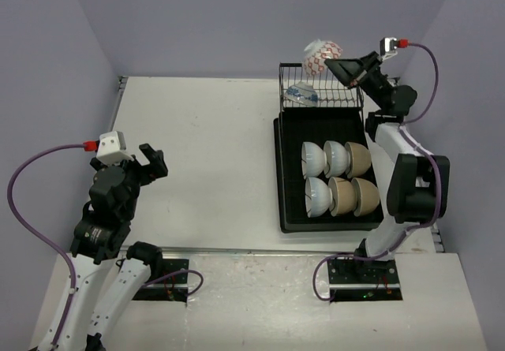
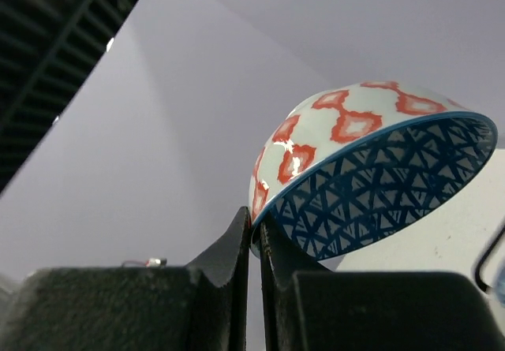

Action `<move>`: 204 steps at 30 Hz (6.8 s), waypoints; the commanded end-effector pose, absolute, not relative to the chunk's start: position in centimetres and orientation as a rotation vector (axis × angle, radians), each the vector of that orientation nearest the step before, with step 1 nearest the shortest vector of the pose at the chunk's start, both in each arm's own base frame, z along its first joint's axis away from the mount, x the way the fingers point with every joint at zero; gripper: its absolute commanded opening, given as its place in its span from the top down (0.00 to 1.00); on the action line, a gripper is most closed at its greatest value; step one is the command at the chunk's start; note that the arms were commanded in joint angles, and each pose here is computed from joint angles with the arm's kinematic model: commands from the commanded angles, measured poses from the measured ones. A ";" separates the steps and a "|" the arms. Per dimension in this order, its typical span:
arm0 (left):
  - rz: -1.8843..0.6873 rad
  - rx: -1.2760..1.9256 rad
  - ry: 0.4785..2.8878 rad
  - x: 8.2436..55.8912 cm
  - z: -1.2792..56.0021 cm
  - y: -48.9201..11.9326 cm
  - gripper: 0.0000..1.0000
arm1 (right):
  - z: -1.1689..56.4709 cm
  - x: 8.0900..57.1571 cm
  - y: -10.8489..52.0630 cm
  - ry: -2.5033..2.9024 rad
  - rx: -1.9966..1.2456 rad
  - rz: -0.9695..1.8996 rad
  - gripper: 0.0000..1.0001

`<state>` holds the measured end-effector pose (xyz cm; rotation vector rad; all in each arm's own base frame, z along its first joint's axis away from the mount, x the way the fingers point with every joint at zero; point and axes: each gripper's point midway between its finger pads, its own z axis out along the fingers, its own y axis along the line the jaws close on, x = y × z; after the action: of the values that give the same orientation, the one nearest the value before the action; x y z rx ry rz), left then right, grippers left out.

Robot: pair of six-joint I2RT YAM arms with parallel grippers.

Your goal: Unload the bowls from the dish rack

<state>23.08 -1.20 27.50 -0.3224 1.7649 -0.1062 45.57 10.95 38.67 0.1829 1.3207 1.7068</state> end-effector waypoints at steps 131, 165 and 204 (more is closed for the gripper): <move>-1.334 -0.739 1.530 48.4 24.8 -42.9 0.11 | 36.7 20.9 2.6 1.417 0.403 0.400 0.01; -1.468 -0.775 1.408 51.0 23.3 -42.7 0.33 | 37.0 20.8 3.2 1.393 0.350 0.422 0.01; -1.598 -0.695 1.286 53.2 24.6 -42.6 1.00 | 37.2 20.7 4.4 1.372 0.286 0.470 0.01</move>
<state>51.28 -44.25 22.39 -0.7521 1.3884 -1.6197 20.92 4.24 35.98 0.3109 1.4194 0.4591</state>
